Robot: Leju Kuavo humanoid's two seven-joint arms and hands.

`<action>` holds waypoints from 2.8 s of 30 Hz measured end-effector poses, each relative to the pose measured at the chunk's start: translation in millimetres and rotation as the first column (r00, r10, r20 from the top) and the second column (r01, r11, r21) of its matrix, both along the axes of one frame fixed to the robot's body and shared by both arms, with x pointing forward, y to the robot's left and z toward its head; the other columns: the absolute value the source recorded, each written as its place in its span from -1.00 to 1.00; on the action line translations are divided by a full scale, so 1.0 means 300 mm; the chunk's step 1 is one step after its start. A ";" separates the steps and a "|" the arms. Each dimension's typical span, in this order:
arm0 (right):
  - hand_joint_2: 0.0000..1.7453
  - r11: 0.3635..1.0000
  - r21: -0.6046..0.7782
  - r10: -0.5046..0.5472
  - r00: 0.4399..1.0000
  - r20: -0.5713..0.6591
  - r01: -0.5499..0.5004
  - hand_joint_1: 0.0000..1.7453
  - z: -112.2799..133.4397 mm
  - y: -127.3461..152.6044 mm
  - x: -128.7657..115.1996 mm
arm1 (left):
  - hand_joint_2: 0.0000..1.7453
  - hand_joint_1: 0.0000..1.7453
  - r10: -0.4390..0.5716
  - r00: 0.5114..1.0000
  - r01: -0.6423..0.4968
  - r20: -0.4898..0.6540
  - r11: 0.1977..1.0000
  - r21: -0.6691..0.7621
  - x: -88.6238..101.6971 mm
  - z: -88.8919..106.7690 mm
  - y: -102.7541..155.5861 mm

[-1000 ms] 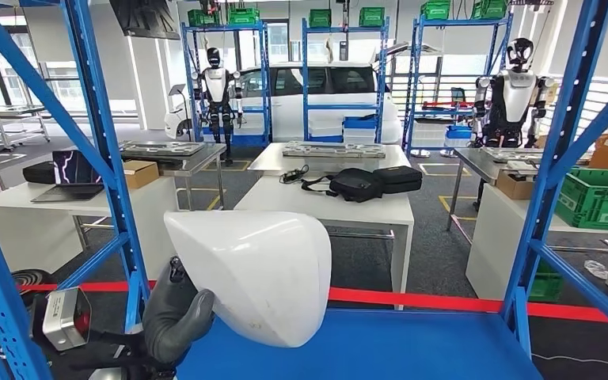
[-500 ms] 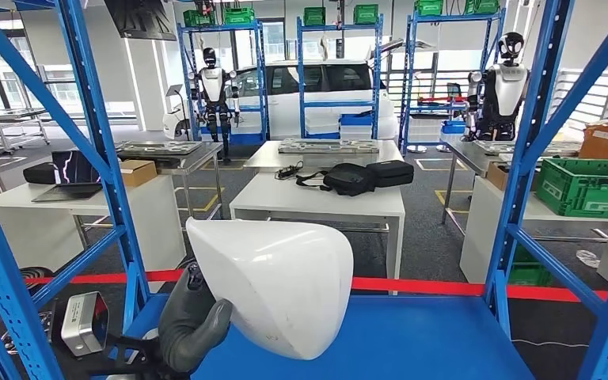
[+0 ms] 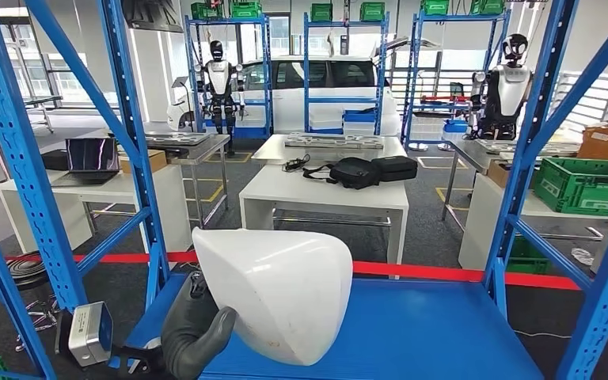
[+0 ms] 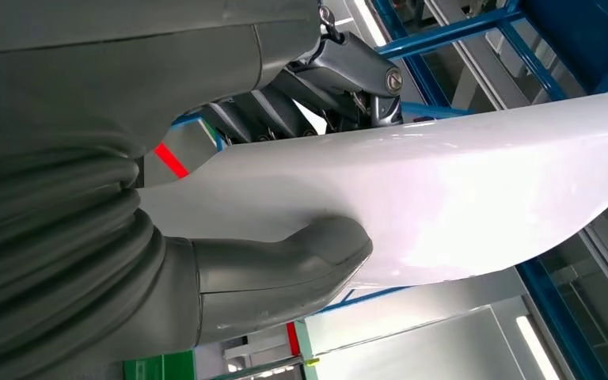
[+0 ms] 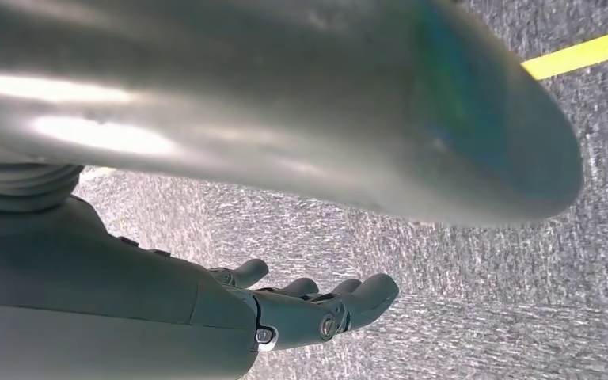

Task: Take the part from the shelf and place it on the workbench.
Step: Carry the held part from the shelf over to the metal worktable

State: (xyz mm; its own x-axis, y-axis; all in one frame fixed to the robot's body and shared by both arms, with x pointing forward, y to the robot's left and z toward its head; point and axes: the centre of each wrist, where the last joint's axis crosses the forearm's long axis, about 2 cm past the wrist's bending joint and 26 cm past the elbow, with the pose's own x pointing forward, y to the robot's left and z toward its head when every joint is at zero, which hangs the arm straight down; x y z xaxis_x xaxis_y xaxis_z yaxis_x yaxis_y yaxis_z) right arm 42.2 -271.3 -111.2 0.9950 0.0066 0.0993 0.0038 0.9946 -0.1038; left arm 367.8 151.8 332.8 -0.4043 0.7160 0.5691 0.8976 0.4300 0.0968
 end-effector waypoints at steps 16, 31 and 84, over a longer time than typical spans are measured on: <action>-1.00 0.999 0.015 0.038 0.999 0.025 -0.039 -1.00 0.002 -0.004 0.017 | 1.00 1.00 0.155 0.987 -0.156 0.042 0.987 0.033 0.034 -0.016 0.086; -1.00 0.998 0.053 0.016 1.000 0.024 -0.017 -1.00 0.002 0.008 0.017 | 1.00 1.00 0.212 0.974 -0.206 -0.083 0.975 0.077 0.136 -0.101 0.115; -1.00 0.991 0.130 -0.020 0.998 0.051 0.013 -1.00 0.000 -0.020 0.011 | 1.00 1.00 0.307 0.945 -0.299 -0.114 0.951 0.082 0.151 -0.159 0.247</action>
State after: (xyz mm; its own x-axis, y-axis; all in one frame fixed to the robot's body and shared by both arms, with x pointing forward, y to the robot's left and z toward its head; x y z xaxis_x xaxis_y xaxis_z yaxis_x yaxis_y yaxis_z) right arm 45.4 -277.3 -111.3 0.9883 -0.0260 0.1501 0.0223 0.9994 0.0265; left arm 413.0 226.0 285.0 -0.5199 0.5316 0.6686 0.7323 0.6804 0.0285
